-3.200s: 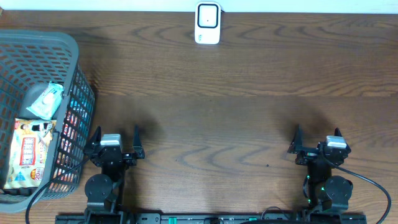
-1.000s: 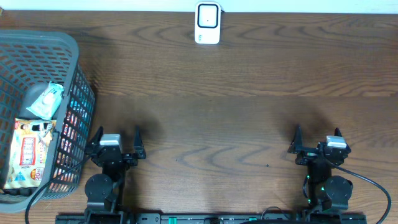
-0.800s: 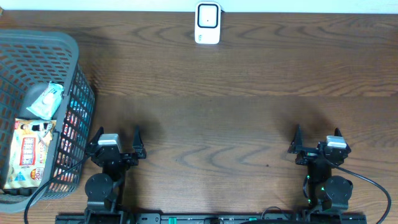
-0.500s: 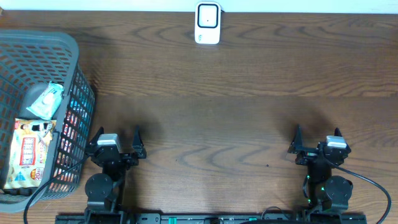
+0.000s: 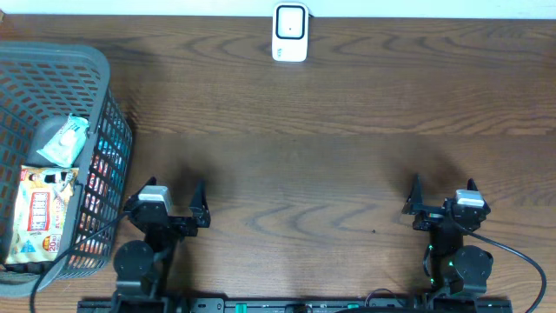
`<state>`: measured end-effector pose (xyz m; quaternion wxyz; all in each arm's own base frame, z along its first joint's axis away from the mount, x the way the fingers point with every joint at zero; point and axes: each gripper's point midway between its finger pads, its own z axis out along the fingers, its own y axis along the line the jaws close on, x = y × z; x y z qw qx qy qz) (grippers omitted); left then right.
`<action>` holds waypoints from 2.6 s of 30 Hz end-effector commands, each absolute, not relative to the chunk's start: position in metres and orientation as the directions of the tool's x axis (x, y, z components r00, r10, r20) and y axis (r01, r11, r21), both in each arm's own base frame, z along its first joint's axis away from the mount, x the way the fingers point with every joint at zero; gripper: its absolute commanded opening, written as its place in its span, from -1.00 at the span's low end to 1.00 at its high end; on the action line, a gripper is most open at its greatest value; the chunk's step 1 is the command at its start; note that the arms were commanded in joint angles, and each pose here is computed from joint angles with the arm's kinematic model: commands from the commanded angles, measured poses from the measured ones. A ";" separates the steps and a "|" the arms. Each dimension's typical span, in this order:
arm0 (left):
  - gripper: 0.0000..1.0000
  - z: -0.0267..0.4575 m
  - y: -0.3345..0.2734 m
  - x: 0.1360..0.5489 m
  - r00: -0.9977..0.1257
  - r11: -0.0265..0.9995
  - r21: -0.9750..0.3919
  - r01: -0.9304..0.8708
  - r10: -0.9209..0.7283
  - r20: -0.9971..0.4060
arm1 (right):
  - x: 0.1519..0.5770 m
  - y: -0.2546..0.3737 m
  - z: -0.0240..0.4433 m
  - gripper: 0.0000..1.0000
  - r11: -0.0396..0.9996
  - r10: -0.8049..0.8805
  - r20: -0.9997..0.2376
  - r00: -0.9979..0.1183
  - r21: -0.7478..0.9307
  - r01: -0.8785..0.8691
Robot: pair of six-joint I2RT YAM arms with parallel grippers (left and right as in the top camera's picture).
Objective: Scan the item barcode
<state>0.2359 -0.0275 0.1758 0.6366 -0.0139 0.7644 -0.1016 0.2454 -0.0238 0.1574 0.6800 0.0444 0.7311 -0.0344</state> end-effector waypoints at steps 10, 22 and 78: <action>0.96 0.315 -0.039 0.243 -0.325 0.963 -0.232 0.137 -0.178 -0.929 | 0.245 -0.025 0.156 0.99 0.993 0.008 -0.997 -0.079 -0.001 0.116; 0.96 0.346 -0.033 0.259 -0.370 0.970 -0.227 0.080 -0.183 -0.911 | 0.245 -0.025 0.156 0.99 0.993 0.008 -0.997 -0.079 -0.001 0.116; 0.89 0.089 0.206 0.144 0.608 -0.633 0.209 -0.745 -0.774 -0.178 | 0.245 -0.025 0.156 0.98 0.993 0.008 -0.997 -0.079 -0.001 0.116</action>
